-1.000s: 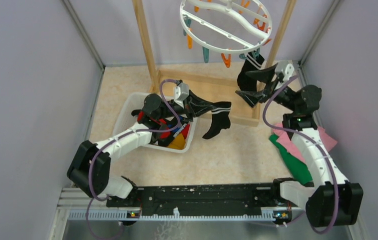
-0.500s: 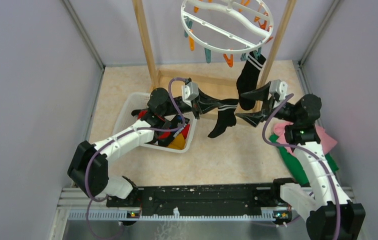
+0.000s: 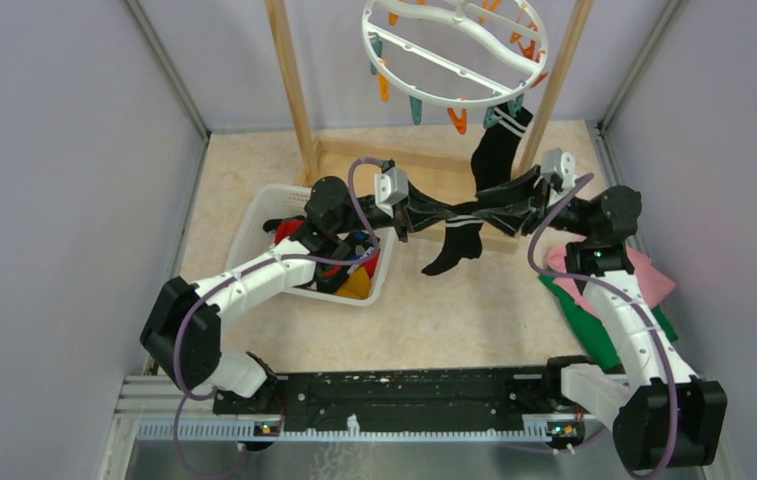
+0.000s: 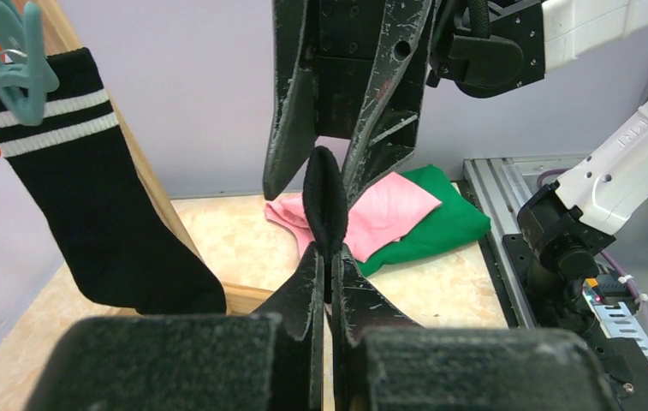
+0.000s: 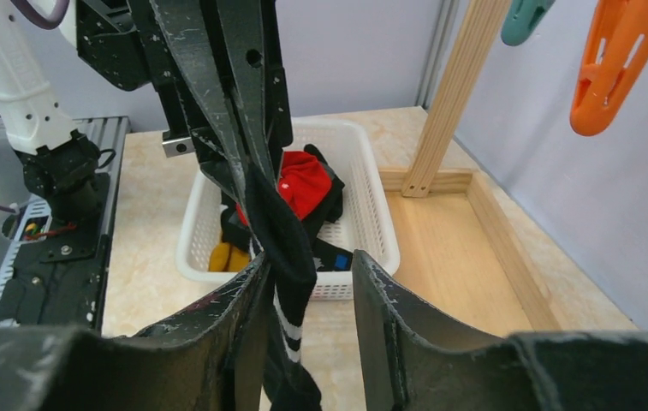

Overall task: Clip the socks to the hanger
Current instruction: Pick up the sock from the bin.

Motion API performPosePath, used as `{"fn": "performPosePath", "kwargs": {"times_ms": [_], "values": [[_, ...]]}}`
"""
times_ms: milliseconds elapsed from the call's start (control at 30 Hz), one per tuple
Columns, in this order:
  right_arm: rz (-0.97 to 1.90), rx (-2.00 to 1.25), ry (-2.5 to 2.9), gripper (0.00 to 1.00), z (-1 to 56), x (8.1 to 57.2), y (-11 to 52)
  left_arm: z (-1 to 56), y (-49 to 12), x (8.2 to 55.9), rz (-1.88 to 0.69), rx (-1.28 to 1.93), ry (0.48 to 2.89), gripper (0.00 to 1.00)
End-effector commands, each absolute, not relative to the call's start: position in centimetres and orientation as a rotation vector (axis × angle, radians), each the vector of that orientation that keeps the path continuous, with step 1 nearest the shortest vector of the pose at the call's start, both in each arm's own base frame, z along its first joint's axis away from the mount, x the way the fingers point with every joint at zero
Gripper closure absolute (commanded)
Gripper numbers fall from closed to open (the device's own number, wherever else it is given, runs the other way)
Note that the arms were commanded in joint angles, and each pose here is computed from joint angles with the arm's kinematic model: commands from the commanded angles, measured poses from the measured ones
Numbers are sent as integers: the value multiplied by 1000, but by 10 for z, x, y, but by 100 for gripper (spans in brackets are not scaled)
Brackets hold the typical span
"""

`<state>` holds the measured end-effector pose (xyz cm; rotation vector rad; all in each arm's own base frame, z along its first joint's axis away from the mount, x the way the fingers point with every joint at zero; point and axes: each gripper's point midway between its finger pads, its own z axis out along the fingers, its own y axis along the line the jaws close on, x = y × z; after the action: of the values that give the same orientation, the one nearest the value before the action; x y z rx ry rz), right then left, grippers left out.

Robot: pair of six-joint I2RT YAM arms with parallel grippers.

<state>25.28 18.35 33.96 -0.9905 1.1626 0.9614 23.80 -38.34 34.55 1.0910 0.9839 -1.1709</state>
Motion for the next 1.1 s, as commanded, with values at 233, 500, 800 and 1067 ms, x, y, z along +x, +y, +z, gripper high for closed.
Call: {"fn": "performPosePath", "kwargs": {"times_ms": [233,500,800,1067], "values": [[912,-1039,1102,100,356,245,182,372,-383,236,-1161,1049,904,100],[692,-1044,1144,100,357,257,168,373,-364,244,-1054,1015,936,45],[511,-967,1214,100,355,273,147,401,-355,258,-1014,921,965,2],[475,-822,1290,100,359,287,122,421,-413,271,-1051,903,987,29]]}}
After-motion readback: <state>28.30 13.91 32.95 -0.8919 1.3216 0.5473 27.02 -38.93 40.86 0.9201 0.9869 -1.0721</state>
